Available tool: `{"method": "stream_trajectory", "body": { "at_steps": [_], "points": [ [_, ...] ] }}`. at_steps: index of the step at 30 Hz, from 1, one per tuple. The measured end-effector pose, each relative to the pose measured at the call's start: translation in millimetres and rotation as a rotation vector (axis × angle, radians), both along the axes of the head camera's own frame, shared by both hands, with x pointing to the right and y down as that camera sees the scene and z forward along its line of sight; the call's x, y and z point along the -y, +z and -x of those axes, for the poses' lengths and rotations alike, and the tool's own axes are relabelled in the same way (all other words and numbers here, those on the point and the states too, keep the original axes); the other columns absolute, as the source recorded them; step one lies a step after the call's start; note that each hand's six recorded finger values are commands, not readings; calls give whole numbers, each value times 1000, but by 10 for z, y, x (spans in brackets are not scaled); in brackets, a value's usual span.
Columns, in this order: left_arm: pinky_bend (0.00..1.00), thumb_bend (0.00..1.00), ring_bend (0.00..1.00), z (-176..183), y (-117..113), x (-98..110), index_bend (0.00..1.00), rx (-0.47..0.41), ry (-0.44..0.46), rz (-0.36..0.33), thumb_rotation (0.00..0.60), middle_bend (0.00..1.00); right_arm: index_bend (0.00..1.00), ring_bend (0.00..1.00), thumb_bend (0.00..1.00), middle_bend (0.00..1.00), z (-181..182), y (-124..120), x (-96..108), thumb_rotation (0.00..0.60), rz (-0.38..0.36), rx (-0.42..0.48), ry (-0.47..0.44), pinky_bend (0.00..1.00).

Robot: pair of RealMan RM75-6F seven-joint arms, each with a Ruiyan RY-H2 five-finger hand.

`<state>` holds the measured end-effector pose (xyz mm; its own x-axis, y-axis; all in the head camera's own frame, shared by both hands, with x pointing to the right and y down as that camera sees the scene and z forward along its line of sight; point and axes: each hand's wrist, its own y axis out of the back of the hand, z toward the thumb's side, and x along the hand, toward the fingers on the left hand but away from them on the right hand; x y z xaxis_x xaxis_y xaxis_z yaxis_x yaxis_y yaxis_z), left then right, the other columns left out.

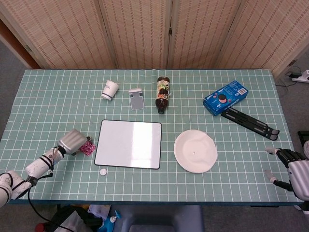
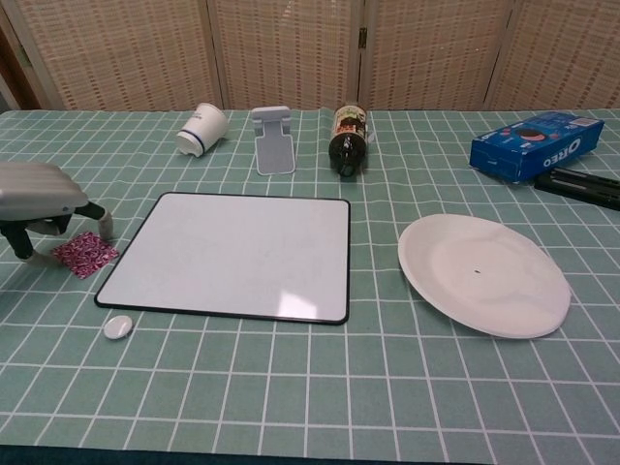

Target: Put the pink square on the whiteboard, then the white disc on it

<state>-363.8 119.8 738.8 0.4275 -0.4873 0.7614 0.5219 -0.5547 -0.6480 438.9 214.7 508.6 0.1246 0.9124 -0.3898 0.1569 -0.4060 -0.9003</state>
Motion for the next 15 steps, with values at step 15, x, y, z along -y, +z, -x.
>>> {"method": "stream_trajectory", "body": {
  "at_steps": [15],
  "points": [
    [1000, 246, 971, -19, 15, -34, 352, -4, -8, 12, 600, 999, 275, 307, 232, 347, -14, -2, -11, 600, 0, 0, 3, 363]
  ]
}}
